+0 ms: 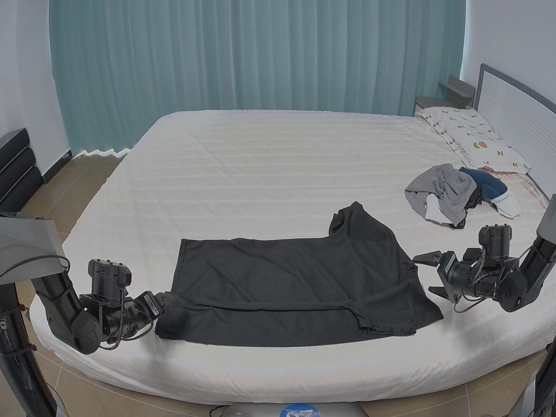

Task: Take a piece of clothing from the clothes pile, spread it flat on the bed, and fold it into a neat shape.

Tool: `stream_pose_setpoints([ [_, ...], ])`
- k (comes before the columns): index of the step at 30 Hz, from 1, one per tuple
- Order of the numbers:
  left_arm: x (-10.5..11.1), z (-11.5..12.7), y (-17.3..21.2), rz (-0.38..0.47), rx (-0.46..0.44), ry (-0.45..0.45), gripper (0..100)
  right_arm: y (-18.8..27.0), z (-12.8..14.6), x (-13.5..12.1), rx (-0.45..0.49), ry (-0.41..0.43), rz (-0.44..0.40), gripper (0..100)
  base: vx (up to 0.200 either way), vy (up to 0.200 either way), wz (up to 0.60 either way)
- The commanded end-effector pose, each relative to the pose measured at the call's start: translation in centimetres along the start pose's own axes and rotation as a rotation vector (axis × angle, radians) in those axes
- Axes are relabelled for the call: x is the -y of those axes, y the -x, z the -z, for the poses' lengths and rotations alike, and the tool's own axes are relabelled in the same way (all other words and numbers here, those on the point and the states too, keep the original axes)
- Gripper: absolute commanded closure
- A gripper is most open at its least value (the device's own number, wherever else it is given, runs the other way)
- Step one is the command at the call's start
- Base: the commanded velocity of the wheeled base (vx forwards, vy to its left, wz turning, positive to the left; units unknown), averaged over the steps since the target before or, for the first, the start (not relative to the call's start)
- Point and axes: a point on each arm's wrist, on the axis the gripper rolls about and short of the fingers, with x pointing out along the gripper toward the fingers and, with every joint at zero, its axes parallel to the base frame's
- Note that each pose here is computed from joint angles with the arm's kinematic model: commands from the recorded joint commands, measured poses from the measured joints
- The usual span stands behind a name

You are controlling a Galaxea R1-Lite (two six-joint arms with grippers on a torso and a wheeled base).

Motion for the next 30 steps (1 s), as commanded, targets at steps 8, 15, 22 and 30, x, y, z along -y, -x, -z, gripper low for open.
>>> stream_pose_setpoints([
  [8, 1.9, 3.0, 1.0, 0.049, -0.085, 0.139, 0, 2.3, 5.7, -0.2, 0.091, -0.054, 0.034, 0, -0.200, 0.000, 0.00],
  [15, 2.6, 3.7, 1.0, 0.063, -0.109, 0.166, 0, 1.6, 7.8, 2.3, 0.114, -0.039, 0.021, 0, -0.057, 0.000, 0.00],
  [22, 4.0, 3.1, -0.9, 0.033, -0.128, 0.197, 0, 1.5, 7.8, 2.1, 0.108, -0.066, 0.010, 0, 0.000, 0.000, 0.00],
  [30, 5.6, 2.7, -2.8, -0.019, -0.148, 0.193, 0, 1.3, 7.7, 2.1, 0.114, -0.066, 0.010, 0, 0.000, 0.000, 0.00],
])
